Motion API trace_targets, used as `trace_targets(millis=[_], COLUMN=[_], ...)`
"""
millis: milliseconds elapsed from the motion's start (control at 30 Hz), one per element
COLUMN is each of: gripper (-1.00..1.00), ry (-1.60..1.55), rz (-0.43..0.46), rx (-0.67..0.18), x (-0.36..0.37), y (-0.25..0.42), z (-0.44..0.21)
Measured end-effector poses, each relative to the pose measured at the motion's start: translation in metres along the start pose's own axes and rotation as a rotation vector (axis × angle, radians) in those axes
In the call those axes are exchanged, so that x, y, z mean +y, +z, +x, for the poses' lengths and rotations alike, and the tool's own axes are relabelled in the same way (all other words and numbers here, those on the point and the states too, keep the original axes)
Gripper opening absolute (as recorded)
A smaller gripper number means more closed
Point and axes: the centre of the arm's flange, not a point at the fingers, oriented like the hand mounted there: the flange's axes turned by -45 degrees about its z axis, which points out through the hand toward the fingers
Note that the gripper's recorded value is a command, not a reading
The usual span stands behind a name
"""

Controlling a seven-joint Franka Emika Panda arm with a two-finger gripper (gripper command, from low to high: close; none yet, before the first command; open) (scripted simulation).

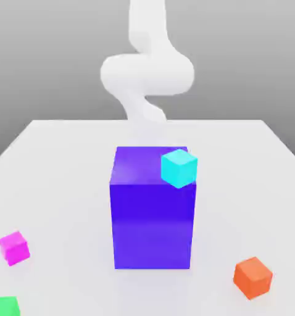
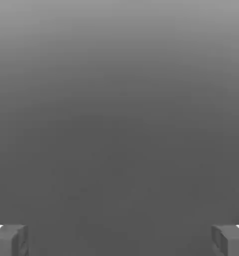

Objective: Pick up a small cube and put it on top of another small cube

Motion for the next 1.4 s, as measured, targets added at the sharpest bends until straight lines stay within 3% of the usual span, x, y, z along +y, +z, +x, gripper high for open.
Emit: trace_targets(millis=[367, 667, 800, 1000, 1033, 1400], gripper=[0.0, 0.0, 0.0, 0.0, -1.0, -1.0], ry=[0.279, 0.572, 0.682, 0.721, 0.722, 0.723], rz=[-0.201, -0.286, -0.281, -0.28, -0.28, -0.28], rx=[-0.318, -0.56, -0.66, -0.689, -0.689, -0.689], x=[0.139, 0.257, 0.278, 0.284, 0.284, 0.284], y=[0.206, 0.307, 0.339, 0.389, 0.394, 0.363], z=[-0.076, -0.228, -0.304, -0.366, -0.371, -0.342])
